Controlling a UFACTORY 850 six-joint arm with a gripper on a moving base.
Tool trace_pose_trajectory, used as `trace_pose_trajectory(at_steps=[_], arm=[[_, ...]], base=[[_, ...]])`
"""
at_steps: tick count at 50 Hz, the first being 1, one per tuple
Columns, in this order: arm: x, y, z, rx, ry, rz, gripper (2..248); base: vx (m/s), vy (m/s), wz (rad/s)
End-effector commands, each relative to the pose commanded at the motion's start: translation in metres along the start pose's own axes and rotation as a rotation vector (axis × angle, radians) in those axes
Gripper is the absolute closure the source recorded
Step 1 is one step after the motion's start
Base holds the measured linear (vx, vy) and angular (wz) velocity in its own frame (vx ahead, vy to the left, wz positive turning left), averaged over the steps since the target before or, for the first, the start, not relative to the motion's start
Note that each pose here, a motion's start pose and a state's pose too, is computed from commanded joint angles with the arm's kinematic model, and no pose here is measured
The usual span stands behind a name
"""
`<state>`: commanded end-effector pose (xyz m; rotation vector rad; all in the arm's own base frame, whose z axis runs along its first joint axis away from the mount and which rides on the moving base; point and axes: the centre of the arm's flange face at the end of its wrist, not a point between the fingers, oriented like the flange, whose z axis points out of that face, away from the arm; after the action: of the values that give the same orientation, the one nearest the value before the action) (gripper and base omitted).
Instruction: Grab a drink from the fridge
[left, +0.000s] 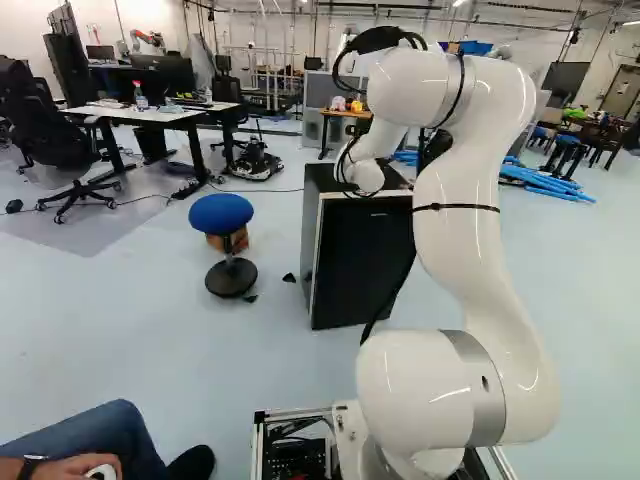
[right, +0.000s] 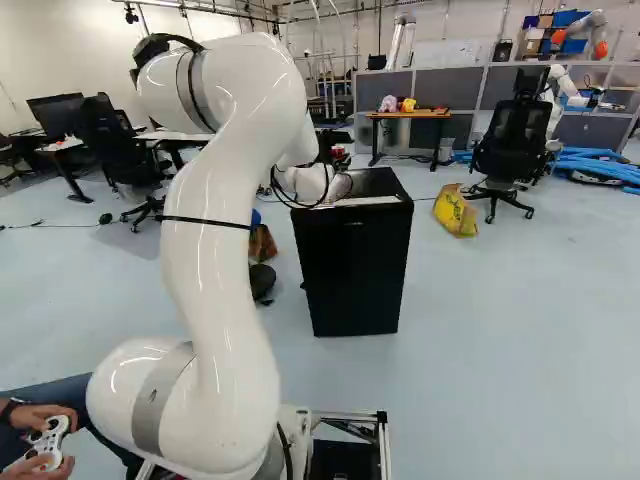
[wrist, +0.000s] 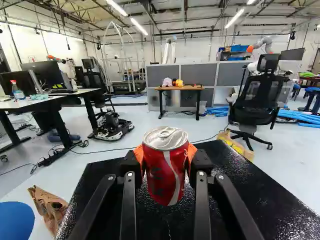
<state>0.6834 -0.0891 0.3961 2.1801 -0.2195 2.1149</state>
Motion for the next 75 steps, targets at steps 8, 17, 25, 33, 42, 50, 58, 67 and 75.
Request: trace_pose_trajectory(at_steps=[8, 17, 25, 33, 42, 50, 58, 67, 75], arm=[[0.001, -0.001, -0.003, 0.002, -0.003, 0.000, 149], [0.003, -0.002, -0.010, 0.005, -0.009, -0.001, 149], [0.005, -0.004, -0.019, 0.008, -0.016, -0.002, 149], [0.008, -0.006, -0.030, 0.013, -0.024, -0.004, 149], [0.011, -0.008, -0.045, 0.020, -0.037, -0.006, 149], [0.014, -0.011, -0.061, 0.027, -0.049, -0.008, 149], [0.016, -0.014, -0.080, 0.034, -0.064, -0.011, 149], [0.019, -0.017, -0.105, 0.045, -0.083, -0.014, 149], [0.020, -0.019, -0.131, 0.055, -0.101, -0.017, 149]], base=[[0.000, 0.000, 0.000], [0.000, 0.000, 0.000], [0.000, 0.000, 0.000], [0.000, 0.000, 0.000], [0.000, 0.000, 0.000], [0.000, 0.000, 0.000], [0.000, 0.000, 0.000], [0.000, 0.000, 0.000], [0.000, 0.000, 0.000]])
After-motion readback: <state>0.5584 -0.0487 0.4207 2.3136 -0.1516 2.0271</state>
